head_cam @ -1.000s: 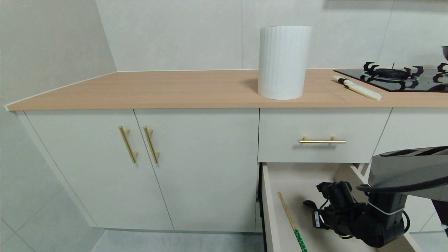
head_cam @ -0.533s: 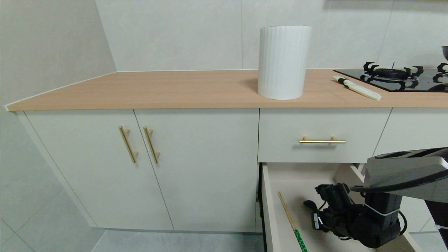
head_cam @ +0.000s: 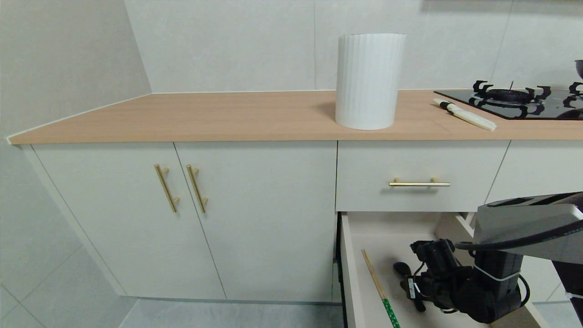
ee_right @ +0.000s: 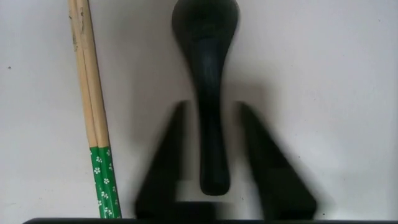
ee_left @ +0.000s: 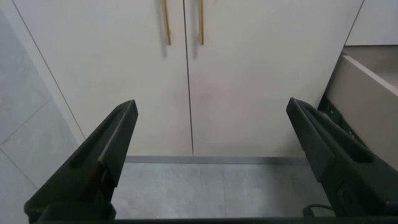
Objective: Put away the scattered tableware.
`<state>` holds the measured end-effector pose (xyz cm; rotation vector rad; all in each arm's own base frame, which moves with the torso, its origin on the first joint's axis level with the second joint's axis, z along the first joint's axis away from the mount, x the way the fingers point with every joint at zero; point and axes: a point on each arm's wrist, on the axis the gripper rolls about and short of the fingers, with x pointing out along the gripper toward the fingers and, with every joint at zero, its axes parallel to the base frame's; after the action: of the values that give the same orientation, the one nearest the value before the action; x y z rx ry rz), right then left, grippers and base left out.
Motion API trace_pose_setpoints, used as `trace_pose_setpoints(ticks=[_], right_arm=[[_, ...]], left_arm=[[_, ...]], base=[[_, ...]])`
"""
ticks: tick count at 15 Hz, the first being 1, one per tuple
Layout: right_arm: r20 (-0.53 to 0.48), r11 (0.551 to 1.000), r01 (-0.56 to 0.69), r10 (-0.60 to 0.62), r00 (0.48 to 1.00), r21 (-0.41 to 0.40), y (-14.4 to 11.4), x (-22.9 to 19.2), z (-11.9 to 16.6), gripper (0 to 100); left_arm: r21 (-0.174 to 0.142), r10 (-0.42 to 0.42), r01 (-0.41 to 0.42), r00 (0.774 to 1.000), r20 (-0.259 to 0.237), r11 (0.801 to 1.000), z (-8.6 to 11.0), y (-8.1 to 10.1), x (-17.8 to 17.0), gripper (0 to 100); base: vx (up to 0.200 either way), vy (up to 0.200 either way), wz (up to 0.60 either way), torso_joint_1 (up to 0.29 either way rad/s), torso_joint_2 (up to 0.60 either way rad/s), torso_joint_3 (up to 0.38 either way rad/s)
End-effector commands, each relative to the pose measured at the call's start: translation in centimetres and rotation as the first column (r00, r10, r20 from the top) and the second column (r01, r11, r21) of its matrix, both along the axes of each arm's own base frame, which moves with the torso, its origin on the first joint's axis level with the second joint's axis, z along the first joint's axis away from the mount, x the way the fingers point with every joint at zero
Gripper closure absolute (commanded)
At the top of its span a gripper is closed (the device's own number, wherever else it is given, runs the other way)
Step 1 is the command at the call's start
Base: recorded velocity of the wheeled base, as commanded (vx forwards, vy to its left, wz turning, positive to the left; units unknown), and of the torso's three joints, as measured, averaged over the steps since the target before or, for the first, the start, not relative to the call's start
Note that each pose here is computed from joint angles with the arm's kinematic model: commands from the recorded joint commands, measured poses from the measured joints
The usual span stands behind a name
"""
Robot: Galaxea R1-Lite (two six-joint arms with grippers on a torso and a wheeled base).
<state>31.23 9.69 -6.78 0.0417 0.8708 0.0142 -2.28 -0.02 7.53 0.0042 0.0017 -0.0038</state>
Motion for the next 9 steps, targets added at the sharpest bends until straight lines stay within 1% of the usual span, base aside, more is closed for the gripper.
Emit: trace_pose_setpoints(ticks=[1,6,8,9], right_arm=[[0.002,1.0,-0.001,0.001,1.0,0.001,0.0,0.0,0.0,0],[0.005,1.0,0.0,0.0,1.0,0.003,-0.1,-0.2,0.5,0],[0.029,1.0,0.0,0.0,1.0,0.011,-0.3,-0.9,2.3,0],[0.057,1.0,0.0,-0.001,0.998,0.021,-0.4,-1.3,3.8,0]], left_arm=[[0.0,0.001,-0.001,1.0,0.0,1.0,0.0,0.0,0.0,0],[0.0,0.001,-0.001,1.0,0.0,1.0,0.0,0.0,0.0,0],[-0.001,0.001,-0.001,1.0,0.0,1.0,0.0,0.0,0.0,0],[0.0,0.001,-0.001,1.0,0.0,1.0,0.0,0.0,0.0,0]], base=[[0.0,0.0,0.0,0.0,0.0,0.0],[0.0,0.0,0.0,0.0,0.0,0.0],[0.0,0.0,0.0,0.0,0.0,0.0],[0.0,0.0,0.0,0.0,0.0,0.0]])
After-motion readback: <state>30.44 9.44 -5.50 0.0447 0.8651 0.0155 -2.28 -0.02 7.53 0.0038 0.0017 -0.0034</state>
